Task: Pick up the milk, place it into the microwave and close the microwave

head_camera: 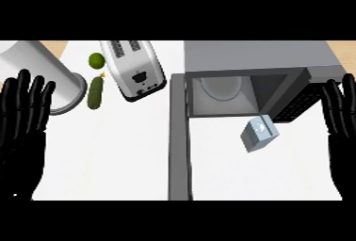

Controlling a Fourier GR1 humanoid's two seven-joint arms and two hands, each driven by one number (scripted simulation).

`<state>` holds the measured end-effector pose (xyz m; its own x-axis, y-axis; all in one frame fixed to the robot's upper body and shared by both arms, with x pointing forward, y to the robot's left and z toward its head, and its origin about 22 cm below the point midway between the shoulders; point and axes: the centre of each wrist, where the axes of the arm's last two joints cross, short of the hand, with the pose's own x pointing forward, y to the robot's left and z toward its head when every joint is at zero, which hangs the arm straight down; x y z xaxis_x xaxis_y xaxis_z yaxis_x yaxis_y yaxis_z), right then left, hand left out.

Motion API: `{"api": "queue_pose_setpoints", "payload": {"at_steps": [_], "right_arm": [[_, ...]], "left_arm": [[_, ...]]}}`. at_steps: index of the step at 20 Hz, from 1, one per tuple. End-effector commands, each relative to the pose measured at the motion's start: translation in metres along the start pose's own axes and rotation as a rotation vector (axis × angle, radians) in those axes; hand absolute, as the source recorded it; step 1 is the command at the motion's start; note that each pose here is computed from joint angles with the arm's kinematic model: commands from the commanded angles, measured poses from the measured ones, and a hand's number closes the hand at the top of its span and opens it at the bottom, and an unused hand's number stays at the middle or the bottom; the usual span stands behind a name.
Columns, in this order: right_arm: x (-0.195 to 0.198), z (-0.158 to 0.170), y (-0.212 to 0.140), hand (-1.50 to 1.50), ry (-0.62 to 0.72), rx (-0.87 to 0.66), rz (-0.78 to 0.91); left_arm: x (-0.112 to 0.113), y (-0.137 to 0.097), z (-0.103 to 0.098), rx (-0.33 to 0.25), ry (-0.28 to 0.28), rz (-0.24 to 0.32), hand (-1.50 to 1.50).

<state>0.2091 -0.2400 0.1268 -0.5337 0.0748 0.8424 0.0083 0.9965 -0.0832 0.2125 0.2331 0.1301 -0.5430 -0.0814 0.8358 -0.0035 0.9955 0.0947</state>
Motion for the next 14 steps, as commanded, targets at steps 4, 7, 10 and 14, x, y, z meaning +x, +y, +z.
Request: {"api": "queue_pose_setpoints", "payload": {"at_steps": [4,7,10,14], "right_arm": [[0.025,-0.001,0.003,-1.50,0.006,0.091,-0.014],[0.006,0.009,-0.002,-1.50,0.166,0.199,-0.057],[0.017,0.011,-0.009,-1.50,0.194,0.222,-0.056],[0.025,0.030,-0.024,-1.50,0.203,0.230,-0.040]], "left_arm": [[-0.007,0.016,0.000,-0.042,0.067,0.014,-1.50],[-0.024,0.002,0.012,0.051,0.199,0.269,-1.50],[-0.023,0.009,0.029,0.079,0.213,0.280,-1.50],[-0.028,0.015,0.058,0.076,0.204,0.290,-1.50]]}}
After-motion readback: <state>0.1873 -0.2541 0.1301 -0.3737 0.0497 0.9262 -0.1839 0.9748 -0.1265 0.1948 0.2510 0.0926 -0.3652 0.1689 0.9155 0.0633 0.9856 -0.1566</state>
